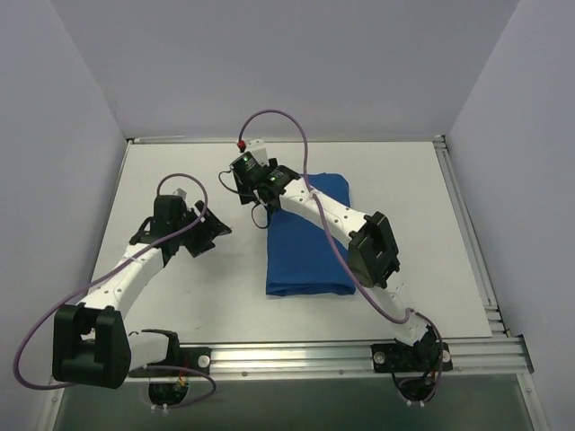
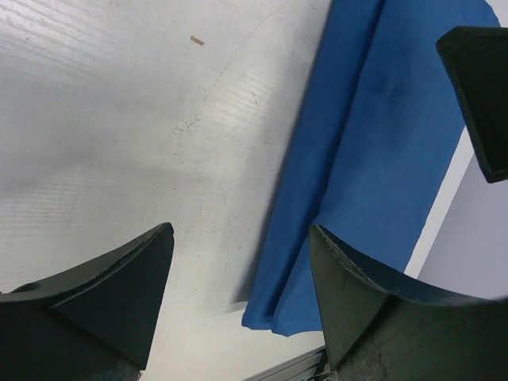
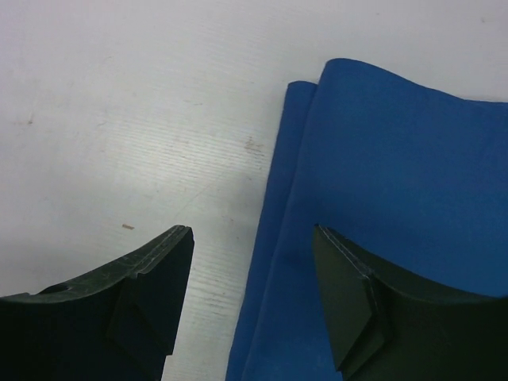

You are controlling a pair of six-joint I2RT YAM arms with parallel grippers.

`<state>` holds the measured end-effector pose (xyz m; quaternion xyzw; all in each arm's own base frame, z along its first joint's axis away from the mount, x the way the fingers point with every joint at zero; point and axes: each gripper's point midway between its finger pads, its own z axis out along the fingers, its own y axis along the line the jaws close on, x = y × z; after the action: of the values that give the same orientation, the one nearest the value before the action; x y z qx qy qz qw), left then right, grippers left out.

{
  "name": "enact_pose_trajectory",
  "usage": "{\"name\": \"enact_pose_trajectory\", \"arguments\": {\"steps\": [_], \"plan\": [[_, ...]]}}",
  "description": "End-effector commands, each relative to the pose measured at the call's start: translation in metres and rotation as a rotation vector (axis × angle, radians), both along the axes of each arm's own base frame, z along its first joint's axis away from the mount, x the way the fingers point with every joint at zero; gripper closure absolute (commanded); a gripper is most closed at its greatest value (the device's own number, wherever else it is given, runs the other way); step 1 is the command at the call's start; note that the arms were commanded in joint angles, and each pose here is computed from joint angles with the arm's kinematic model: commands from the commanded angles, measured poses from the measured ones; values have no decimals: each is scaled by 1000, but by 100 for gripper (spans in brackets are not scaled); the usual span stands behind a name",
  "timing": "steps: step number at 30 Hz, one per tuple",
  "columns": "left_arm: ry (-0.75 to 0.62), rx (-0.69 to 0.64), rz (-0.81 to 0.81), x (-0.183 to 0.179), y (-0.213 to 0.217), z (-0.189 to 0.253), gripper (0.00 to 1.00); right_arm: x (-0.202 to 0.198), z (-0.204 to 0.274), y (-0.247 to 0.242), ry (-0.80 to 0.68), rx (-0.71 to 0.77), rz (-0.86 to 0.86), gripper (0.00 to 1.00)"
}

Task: Open and lay out the surgical kit
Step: Open the surgical kit at the center of the board.

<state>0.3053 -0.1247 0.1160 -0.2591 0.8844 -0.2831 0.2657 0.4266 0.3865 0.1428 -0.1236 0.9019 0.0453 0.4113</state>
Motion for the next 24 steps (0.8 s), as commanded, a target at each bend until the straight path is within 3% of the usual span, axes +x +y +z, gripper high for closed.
{"name": "enact_pose_trajectory", "arguments": {"steps": [1,15,24], "plan": [[-70,-46,-24,9,-11,10,23,-7,-29,-44,30,-225,-136,39],[-51,-78,-77,11,-26,-1,23,-4,-64,-61,70,-364,-153,47],[-50,-75,-92,12,-29,-2,23,-4,-55,-68,29,-380,-184,93]]}}
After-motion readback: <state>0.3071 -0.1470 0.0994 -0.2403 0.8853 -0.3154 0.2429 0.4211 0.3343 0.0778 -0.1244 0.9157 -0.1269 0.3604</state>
